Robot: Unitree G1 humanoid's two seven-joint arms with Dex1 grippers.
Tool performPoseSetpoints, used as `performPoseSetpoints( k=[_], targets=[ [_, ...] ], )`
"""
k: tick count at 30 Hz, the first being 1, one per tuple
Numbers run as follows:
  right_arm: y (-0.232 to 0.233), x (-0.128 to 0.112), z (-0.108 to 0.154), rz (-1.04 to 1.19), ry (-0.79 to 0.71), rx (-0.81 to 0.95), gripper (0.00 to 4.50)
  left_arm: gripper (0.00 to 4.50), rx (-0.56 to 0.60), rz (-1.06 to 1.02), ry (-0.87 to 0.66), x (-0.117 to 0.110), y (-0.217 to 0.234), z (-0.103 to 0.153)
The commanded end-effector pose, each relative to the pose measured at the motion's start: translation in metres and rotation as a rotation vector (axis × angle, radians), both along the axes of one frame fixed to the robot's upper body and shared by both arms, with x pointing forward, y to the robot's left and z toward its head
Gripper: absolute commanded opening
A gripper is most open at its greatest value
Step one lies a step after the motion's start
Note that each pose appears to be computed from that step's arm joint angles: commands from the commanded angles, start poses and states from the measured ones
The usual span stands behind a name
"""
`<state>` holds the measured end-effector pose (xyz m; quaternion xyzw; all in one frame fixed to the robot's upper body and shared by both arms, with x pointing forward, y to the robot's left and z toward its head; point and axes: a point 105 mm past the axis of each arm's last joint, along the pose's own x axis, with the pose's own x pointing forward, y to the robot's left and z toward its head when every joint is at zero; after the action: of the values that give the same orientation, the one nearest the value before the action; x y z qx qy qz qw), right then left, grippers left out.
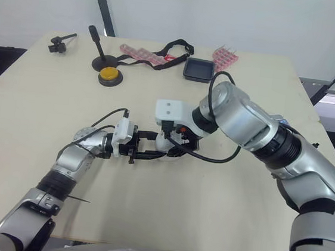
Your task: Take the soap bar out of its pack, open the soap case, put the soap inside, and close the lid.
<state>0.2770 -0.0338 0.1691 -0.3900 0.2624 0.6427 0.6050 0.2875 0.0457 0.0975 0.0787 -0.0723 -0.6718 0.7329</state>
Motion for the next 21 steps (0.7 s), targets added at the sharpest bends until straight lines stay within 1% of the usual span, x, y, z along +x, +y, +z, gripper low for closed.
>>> performPoseSetpoints(
  k=[1,6,9,11,15,19,21],
  targets=[
    [-0.008,0.000,0.009,-0.020,-0.026,0.039,3.93,2.04,0.030,0.013,0.009,0.000,0.002,-0.006],
    [-0.028,-0.007,0.007,-0.062,-0.003,0.046,3.93,2.04,0.033,0.014,0.007,0.001,0.003,-0.006],
    [-0.050,-0.010,0.003,-0.130,0.016,0.049,3.93,2.04,0.035,0.014,0.007,0.001,0.003,-0.007],
    [-0.064,-0.012,0.000,-0.185,0.037,0.078,3.93,2.04,0.036,0.012,0.007,0.001,0.003,-0.007],
    [-0.074,-0.016,-0.003,-0.240,0.069,0.172,3.93,2.04,0.036,0.011,0.007,0.002,0.004,-0.006],
    [-0.108,-0.002,-0.019,-0.345,-0.044,0.307,3.93,2.04,0.038,0.012,0.004,0.003,0.005,-0.005],
    [-0.118,-0.002,-0.025,-0.344,-0.073,0.385,3.93,2.04,0.040,0.013,0.004,0.003,0.006,-0.005]
  ],
)
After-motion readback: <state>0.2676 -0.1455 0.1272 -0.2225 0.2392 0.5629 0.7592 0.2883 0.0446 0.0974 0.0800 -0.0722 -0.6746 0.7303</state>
